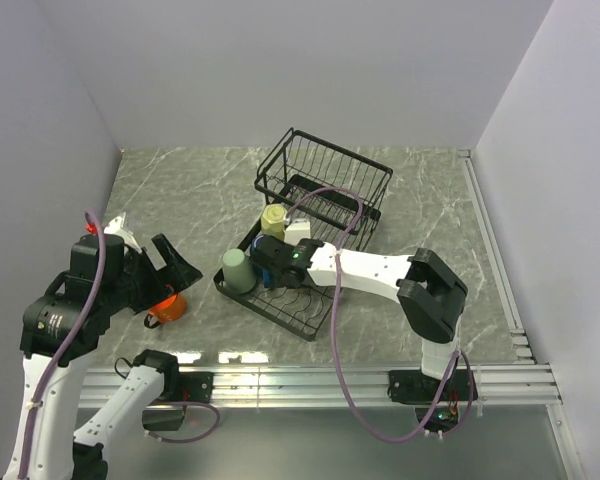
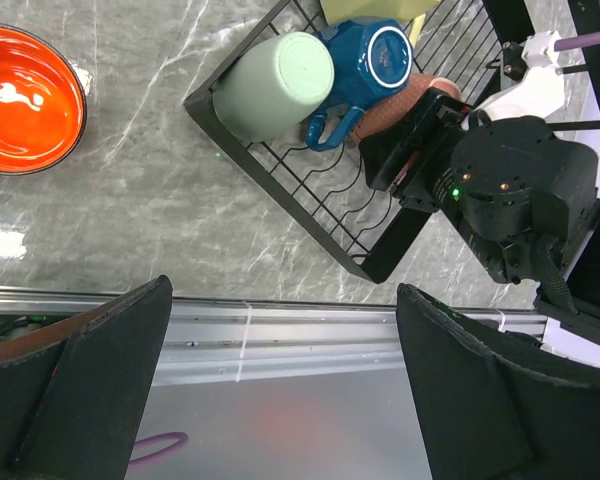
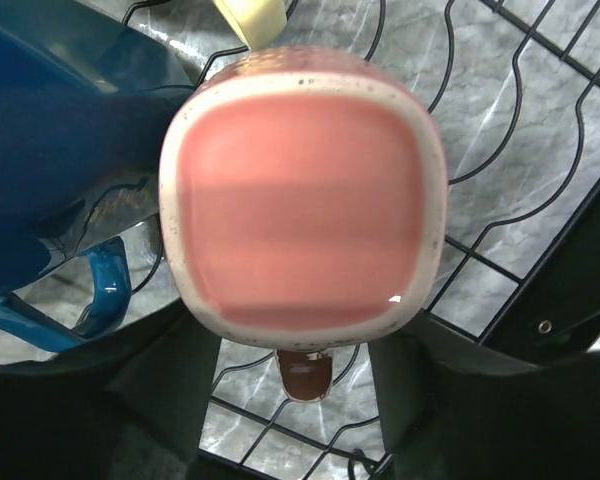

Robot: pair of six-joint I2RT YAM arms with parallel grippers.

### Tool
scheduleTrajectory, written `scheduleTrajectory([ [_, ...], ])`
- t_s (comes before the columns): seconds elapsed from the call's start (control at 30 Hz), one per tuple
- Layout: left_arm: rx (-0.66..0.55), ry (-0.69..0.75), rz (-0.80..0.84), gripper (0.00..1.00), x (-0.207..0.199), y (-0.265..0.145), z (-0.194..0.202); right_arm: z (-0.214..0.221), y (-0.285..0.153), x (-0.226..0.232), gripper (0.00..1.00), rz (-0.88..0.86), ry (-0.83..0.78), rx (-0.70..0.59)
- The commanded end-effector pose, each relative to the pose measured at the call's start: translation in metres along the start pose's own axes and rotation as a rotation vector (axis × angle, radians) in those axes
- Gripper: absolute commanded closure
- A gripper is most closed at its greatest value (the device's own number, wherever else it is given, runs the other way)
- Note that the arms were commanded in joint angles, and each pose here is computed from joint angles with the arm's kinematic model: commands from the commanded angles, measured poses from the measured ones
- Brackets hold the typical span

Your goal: Load the cups into the dish rack

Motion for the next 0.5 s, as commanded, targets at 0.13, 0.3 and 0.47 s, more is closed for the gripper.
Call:
scheduleTrajectory([
  [0.13,-0.014,0.003,-0.007,0.01,0.002,0.004,-0.001,-0.012,-0.012,-0.008,0.25,0.012,0.064,-0.040],
  [0.3,0.024,-0.022,-0.169,0.01,0.024,0.023,0.006,-0.012,-0.041,-0.017,0.23,0.007,0.065,-0.073],
  [0.47,0.047,-0.010,-0.227,0.01,0.039,0.044,0.012,-0.015,-0.093,-0.014,0.22,0.015,0.023,-0.137],
])
Point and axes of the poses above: each gripper's point midway between its finger pads, its own y axis out along the fingers, its own x axis along the line the jaws close on, z = x × y, the point moved 7 cm from there along -y, back along the fingers, and after that the axes turned 9 degrees about -y, right-handed, at the moved point
